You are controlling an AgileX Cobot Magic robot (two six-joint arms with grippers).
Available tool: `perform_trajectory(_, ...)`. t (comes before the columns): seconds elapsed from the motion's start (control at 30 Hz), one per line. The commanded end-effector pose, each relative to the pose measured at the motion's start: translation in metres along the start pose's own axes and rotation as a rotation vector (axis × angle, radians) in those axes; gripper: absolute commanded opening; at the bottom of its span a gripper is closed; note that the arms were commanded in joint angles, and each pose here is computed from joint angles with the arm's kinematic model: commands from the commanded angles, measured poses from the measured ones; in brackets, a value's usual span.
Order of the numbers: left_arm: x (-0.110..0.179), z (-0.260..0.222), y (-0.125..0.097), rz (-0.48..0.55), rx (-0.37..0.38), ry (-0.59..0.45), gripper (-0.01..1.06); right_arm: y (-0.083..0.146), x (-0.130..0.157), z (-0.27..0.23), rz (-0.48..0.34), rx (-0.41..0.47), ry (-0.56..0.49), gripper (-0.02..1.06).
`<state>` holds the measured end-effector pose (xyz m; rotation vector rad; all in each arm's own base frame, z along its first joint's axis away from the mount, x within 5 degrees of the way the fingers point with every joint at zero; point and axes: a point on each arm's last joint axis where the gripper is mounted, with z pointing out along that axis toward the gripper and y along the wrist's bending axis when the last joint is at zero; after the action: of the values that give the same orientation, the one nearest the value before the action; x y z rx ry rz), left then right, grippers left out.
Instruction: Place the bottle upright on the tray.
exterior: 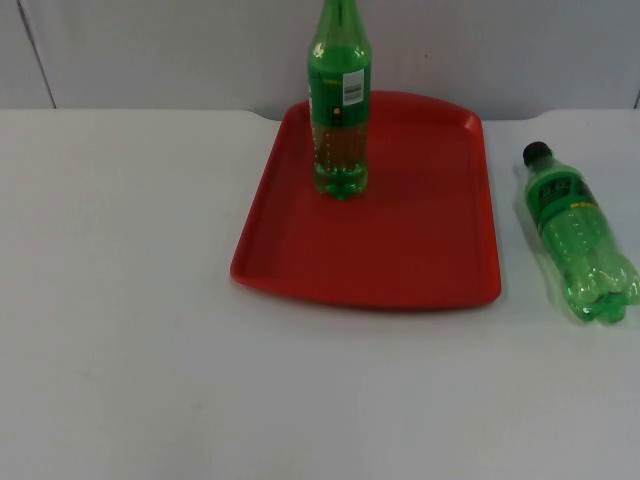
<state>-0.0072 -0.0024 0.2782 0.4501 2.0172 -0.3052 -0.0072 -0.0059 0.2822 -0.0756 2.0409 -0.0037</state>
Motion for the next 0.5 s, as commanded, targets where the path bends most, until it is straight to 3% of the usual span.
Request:
perform_trajectory(0.0,0.0020,0.0018,0.0005,-0.004,-0.002,0.004,1.05,-0.0002,0.0012,0.0008,-0.008,0.008,-0.001,1.05)
perform_trajectory(0.47,0.0027,0.0023,0.0005,-0.004,-0.002,0.009,1.05,-0.0002,0.0012,0.0008,-0.008,0.008,-0.001,1.05)
